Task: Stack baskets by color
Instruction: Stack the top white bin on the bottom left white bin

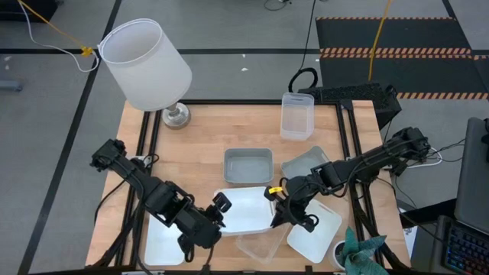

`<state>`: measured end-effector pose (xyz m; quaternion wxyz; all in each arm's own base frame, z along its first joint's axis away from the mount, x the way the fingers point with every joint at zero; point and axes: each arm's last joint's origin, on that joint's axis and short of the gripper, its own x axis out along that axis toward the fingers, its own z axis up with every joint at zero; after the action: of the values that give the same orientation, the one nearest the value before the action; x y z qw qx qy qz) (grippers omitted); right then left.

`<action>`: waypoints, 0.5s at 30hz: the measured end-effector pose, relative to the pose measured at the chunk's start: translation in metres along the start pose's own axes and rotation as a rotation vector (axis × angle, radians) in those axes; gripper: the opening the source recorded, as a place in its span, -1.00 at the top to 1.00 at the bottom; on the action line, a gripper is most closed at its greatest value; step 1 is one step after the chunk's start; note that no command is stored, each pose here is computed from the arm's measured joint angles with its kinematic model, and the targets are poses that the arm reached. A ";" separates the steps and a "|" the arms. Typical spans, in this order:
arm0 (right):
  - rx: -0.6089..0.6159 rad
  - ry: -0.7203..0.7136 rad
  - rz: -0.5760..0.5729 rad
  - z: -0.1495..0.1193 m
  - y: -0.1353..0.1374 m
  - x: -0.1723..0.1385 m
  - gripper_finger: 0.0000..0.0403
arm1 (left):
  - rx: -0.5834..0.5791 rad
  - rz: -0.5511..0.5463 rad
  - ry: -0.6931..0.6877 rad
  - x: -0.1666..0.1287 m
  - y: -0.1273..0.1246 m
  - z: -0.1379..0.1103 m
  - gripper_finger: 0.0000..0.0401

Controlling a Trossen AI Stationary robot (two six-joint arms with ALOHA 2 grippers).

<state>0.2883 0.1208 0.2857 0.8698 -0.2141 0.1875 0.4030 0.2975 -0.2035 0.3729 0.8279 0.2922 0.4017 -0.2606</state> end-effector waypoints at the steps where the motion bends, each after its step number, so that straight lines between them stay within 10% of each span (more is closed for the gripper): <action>1: -0.009 -0.011 0.014 0.001 0.000 0.000 0.98 | -0.015 0.015 -0.044 -0.004 0.002 0.003 0.39; 7: -0.054 -0.018 0.011 0.001 0.000 0.000 0.98 | -0.417 0.292 -0.194 -0.017 0.043 0.005 0.39; 15: -0.087 0.049 -0.096 0.000 -0.001 0.001 0.98 | -0.667 0.256 0.049 0.010 0.076 -0.030 0.18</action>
<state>0.2897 0.1205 0.2857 0.8732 -0.2703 0.1803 0.3633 0.3386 -0.1323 0.3704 0.8937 0.0602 0.4446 -0.0021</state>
